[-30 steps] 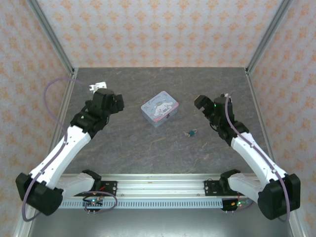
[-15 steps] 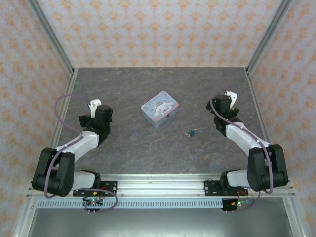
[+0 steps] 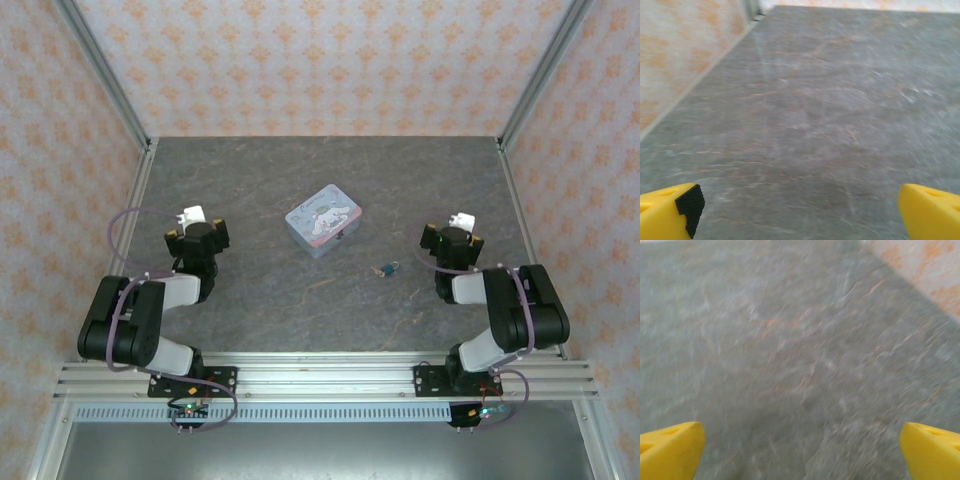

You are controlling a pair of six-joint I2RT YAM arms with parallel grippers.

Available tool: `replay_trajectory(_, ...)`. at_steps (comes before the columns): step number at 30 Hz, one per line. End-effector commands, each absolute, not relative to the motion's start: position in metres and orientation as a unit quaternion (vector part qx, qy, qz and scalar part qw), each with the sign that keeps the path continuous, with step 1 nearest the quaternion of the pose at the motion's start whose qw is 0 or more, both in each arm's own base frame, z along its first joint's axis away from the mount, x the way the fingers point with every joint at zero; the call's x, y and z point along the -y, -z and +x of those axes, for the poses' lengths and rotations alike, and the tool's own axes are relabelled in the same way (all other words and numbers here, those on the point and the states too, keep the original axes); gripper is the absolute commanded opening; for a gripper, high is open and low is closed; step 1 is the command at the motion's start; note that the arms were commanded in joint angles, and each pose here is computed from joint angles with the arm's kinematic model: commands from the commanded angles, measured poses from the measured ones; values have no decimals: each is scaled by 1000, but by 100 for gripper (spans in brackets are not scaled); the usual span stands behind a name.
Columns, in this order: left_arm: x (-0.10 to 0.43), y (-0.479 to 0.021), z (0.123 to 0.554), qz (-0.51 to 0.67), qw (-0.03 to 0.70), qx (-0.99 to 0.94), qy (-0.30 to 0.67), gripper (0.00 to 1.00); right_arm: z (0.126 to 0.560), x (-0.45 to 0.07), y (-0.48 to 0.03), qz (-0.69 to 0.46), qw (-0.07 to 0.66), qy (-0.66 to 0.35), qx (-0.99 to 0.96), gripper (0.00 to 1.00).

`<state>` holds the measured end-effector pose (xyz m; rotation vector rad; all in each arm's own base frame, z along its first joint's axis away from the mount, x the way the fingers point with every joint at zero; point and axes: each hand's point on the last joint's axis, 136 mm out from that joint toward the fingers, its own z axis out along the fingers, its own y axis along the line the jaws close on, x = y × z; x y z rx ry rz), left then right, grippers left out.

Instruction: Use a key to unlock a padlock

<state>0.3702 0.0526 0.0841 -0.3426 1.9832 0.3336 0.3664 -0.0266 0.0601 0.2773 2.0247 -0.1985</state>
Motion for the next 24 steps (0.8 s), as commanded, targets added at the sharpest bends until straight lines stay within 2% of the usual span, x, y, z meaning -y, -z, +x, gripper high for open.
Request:
replay_trajectory(1,-29,-95,392,-84,547,-828,-90,100,388,8,-91,73,576,19,-814,100)
replay_trajectory(3,-29,-95,392,-84,548,-828,-89,100,395,18,-86,99,548,11,-830,99)
replay_trajectory(11,-29,-94,392,-84,545,-829,-89,100,391,32,-89,131,561,15,-817,99)
replay_trajectory(24,-29,-94,392,-83,546,-829,-89,100,394,27,-88,118,555,15,-823,99)
